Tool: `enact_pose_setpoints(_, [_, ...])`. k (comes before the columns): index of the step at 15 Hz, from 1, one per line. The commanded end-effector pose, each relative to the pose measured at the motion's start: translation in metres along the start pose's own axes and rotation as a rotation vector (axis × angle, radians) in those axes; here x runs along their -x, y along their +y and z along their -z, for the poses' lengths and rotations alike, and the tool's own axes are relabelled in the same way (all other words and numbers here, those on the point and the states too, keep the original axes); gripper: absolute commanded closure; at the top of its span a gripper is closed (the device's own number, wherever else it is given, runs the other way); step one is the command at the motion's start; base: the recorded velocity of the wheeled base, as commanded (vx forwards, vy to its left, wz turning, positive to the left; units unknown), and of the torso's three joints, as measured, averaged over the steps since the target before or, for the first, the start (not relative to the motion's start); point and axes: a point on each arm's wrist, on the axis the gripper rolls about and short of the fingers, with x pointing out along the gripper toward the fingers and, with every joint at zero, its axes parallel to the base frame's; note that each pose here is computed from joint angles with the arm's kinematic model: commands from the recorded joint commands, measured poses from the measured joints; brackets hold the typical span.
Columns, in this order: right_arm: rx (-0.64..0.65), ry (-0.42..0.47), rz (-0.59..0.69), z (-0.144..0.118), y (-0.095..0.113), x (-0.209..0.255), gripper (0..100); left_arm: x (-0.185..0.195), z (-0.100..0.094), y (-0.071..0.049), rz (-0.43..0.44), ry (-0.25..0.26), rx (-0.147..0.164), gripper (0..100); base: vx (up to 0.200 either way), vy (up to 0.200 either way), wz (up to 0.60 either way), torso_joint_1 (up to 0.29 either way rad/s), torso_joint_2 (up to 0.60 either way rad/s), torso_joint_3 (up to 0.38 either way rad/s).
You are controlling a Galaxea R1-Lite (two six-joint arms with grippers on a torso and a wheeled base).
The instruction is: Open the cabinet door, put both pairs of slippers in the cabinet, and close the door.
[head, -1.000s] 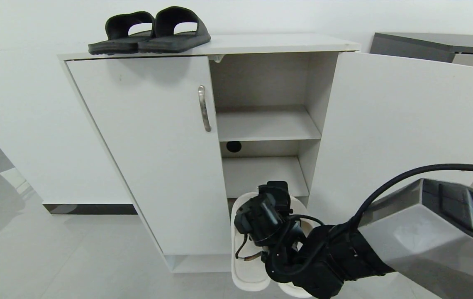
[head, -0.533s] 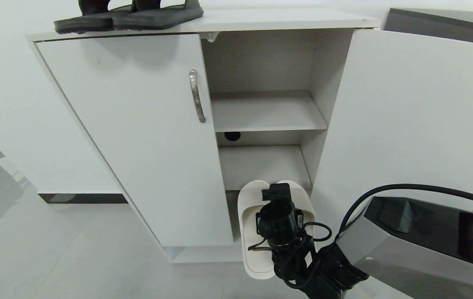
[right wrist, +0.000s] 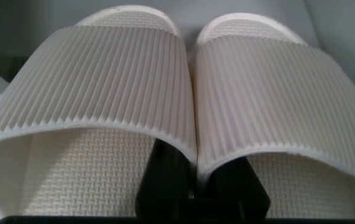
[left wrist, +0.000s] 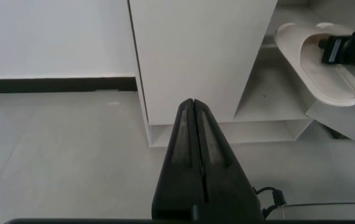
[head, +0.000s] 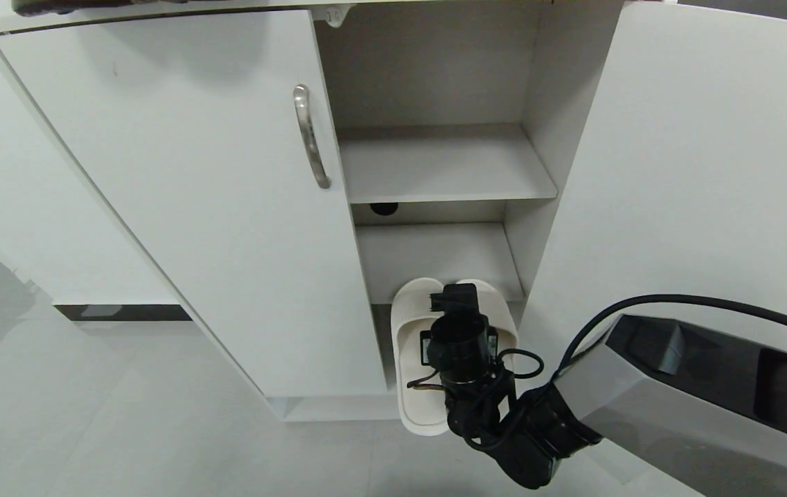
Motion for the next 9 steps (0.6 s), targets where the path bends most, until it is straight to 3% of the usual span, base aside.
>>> enact_pose_setpoints(1, [-0.018, -0.011, -0.047, -0.0049, 0.0013, -0.0008, 100, -0.0001, -0.0001, 0.0000, 0.000, 0.001, 0.001, 100, 0.000, 0.000, 0.00, 0.000, 0.00, 0.000])
enact_pose_setpoints(5, [-0.011, -0.012, -0.064, -0.0051, -0.0018, -0.0059, 100, -0.0001, -0.0001, 0.0001, -0.007, 0.001, 0.003, 100, 0.000, 0.000, 0.00, 0.000, 0.00, 0.000])
enact_pose_setpoints(9, [-0.016, -0.024, -0.058, -0.0089, -0.0020, -0.0083, 100, -0.0001, -0.0001, 0.0003, -0.013, 0.001, 0.000, 100, 0.200, 0.000, 0.00, -0.004, 0.01, 0.002])
